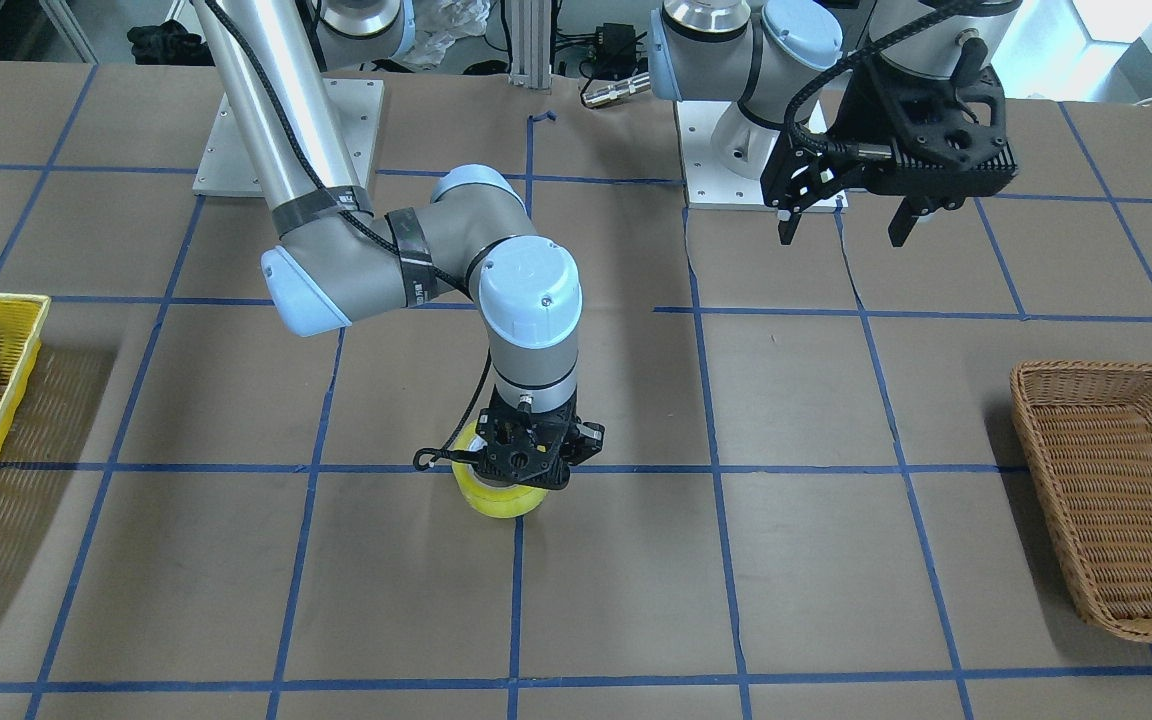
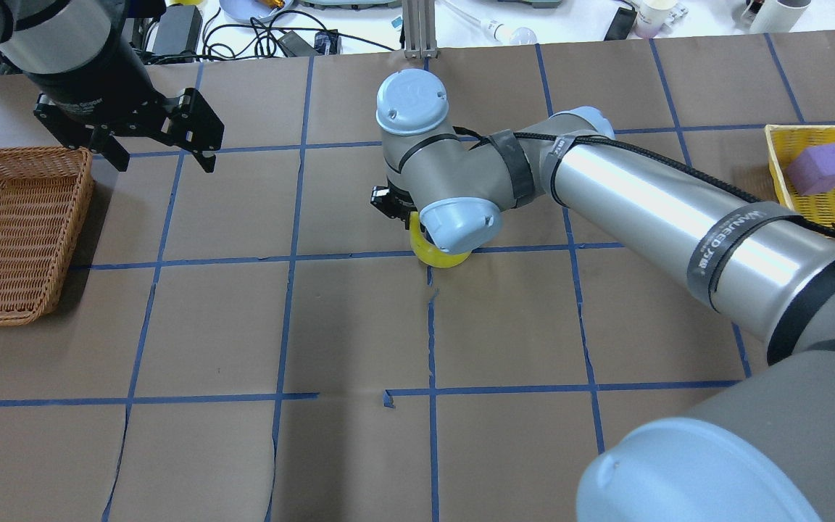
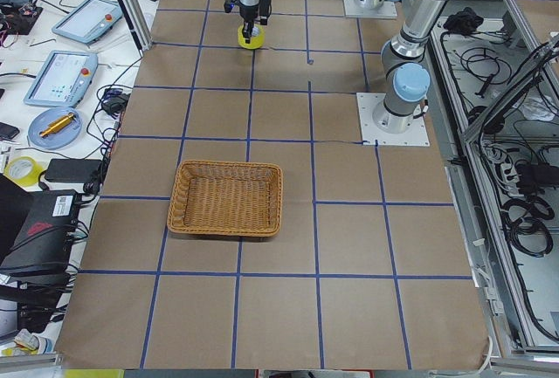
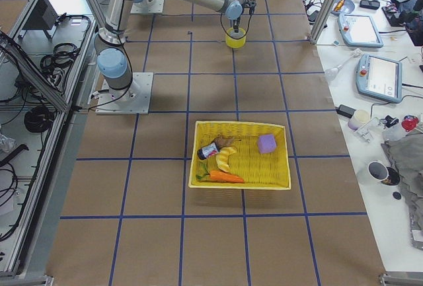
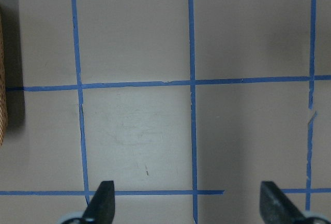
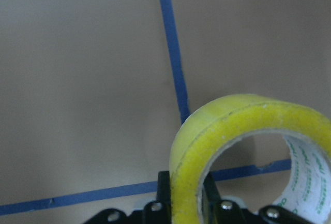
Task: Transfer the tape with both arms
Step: 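Carry the tape roll to the table center and release it, then reach the left gripper to the tape roll while the right gripper withdraws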
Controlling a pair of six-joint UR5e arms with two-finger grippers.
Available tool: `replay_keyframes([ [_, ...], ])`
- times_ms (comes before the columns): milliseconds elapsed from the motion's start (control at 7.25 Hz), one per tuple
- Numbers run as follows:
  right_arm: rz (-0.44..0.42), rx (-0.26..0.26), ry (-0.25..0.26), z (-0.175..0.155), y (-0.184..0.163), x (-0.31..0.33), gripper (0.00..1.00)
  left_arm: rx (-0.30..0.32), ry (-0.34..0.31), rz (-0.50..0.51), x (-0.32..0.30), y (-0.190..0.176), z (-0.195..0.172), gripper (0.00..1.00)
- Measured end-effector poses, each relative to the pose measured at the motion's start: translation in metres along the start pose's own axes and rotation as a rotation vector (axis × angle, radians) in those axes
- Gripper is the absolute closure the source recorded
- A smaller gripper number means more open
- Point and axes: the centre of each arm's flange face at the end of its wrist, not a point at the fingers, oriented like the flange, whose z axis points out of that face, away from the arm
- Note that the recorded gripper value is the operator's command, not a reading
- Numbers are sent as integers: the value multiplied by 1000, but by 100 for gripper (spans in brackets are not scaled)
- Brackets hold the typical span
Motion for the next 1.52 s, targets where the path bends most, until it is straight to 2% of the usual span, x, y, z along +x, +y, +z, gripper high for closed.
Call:
replay_keyframes([
  [138,15,-5,-4,7,5,-6,100,0,0,0,0,0,0,0],
  [276,20,-6,-7,9,8,-10,61,-1,-1,-1,0,0,0,0],
  [414,23,-8,-12,10,10,-12,1,-1,-1,-1,-1,0,0,0],
  [690,24,-5,-25,3,10,-13,0,-1,-1,-1,-1,0,0,0],
  [828,22,10,-36,-12,10,-13,0,-1,-1,-1,0,0,0,0],
  [1103,25,43,-45,-68,3,7,0,-1,1,-17,1,0,0,0],
  [1379,-31,53,-27,-145,-23,77,0,-31,19,-98,8,-9,18,0],
  [1517,-72,35,-5,-184,-33,128,0,-49,48,-106,20,-17,34,0],
])
